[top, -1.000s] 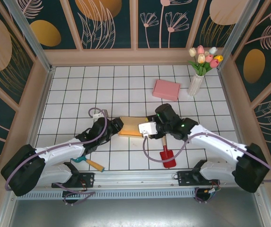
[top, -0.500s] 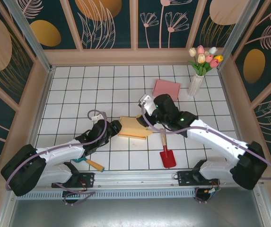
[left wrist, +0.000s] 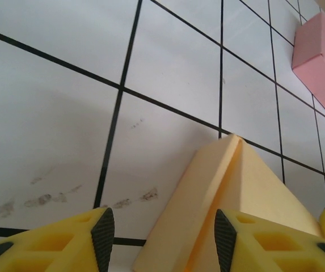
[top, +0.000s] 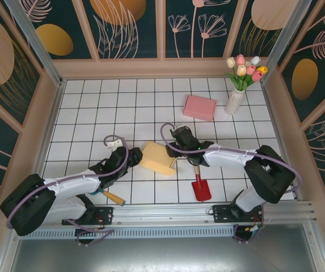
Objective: Fold the paper box
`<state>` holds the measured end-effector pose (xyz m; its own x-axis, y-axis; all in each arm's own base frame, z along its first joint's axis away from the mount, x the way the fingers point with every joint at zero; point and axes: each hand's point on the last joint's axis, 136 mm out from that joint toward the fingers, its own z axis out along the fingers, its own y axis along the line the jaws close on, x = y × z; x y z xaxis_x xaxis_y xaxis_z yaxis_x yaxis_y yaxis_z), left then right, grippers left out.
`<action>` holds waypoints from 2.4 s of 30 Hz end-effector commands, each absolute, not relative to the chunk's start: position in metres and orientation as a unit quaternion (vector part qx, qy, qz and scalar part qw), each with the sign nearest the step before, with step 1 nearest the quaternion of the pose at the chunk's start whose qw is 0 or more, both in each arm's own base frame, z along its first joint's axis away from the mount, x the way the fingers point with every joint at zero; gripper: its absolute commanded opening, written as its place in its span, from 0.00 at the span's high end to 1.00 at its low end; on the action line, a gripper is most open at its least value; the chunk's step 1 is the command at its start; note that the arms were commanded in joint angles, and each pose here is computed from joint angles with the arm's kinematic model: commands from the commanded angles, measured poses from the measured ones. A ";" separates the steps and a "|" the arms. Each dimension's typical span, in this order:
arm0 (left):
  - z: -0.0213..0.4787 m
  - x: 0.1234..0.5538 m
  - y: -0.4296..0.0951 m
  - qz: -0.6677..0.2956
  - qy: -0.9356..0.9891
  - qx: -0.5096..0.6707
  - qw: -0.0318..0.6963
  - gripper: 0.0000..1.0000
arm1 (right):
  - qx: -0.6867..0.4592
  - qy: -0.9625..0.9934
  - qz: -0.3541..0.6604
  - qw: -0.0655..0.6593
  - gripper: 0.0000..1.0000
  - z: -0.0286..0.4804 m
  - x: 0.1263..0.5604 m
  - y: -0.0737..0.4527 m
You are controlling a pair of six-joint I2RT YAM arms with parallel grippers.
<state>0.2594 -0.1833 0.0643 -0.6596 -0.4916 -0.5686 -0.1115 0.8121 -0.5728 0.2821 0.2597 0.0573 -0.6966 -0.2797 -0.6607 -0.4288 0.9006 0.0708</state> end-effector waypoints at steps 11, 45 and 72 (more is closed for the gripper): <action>0.065 0.255 -0.164 -0.218 0.874 -0.158 0.404 0.45 | -0.168 0.898 0.075 0.400 0.37 0.075 0.277 0.268; 0.057 0.240 -0.150 -0.227 0.870 -0.175 0.402 0.41 | -0.182 0.899 0.017 0.399 0.35 0.043 0.237 0.275; 0.067 0.206 -0.145 -0.257 0.884 -0.148 0.361 0.52 | -0.209 0.905 0.040 0.368 0.32 0.064 0.255 0.290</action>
